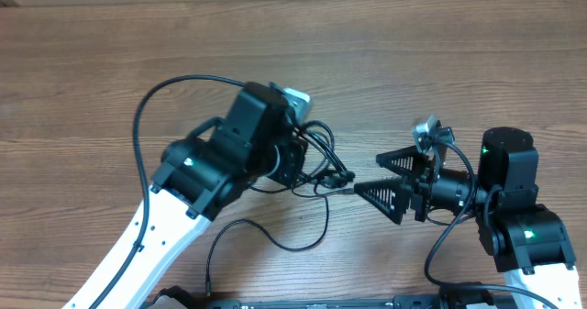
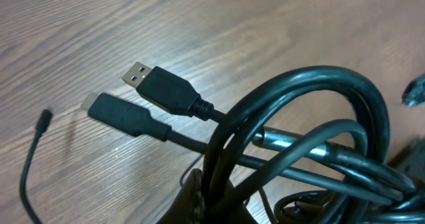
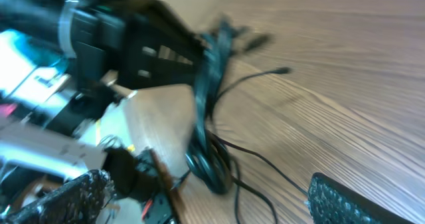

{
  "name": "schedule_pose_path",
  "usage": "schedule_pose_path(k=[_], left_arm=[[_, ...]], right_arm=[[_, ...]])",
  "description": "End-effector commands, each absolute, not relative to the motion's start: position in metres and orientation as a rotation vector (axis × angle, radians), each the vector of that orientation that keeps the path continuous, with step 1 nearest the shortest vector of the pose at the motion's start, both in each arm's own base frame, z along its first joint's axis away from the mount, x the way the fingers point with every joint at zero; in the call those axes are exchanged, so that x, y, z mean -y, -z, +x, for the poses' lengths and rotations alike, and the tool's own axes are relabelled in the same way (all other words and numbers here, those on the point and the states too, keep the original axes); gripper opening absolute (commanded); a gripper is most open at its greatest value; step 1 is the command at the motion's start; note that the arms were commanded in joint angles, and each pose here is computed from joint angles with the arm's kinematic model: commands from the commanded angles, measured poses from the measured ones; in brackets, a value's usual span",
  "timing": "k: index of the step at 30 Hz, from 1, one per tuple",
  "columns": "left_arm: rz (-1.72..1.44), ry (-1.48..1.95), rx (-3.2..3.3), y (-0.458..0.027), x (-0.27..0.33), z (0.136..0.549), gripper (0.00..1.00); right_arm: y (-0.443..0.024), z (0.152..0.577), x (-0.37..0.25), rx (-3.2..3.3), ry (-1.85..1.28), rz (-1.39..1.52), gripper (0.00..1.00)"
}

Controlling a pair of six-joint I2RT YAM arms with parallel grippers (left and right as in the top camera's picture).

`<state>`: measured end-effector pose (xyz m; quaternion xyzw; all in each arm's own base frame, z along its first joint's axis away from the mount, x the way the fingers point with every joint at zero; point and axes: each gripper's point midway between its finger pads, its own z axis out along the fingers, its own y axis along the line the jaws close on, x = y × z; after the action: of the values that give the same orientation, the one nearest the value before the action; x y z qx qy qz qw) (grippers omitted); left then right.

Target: Untangle cables

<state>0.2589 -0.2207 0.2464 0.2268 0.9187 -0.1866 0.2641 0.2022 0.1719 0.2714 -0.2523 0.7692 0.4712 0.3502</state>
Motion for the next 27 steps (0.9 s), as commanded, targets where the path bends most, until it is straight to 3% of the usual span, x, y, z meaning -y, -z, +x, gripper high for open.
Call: schedule_pose_path(k=[1,6,7,21,25,27], left_arm=[[0.814,0.485,-2.404,-0.251,0.234,0.245,0.04],[0.853,0.523,-2.353,-0.257,0.254,0.237,0.04],[0.799,0.554,-2.348,-0.262,0.258,0.240,0.04],[0.589,0.665,-2.359,-0.274,0.267,0.249,0.04],[0.547,0.685,-2.362,-0.277,0.269,0.251,0.04],[0.507,0.669,-2.368,-0.276,0.266,0.254,0.04]], right_arm=[[-0.292,0.181,-0.181,-1.819,-1.299,-0.841,0.95],[-0.293,0.180,-0.182,-1.810,-1.305,-0.850,0.90],[-0.293,0.180,-0.182,-1.813,-1.307,-0.848,0.81],[-0.284,0.179,-0.180,-1.846,-1.277,-0.852,0.33],[-0.282,0.180,-0.179,-1.861,-1.266,-0.843,0.04],[-0.281,0.181,-0.178,-1.864,-1.257,-0.841,0.04]])
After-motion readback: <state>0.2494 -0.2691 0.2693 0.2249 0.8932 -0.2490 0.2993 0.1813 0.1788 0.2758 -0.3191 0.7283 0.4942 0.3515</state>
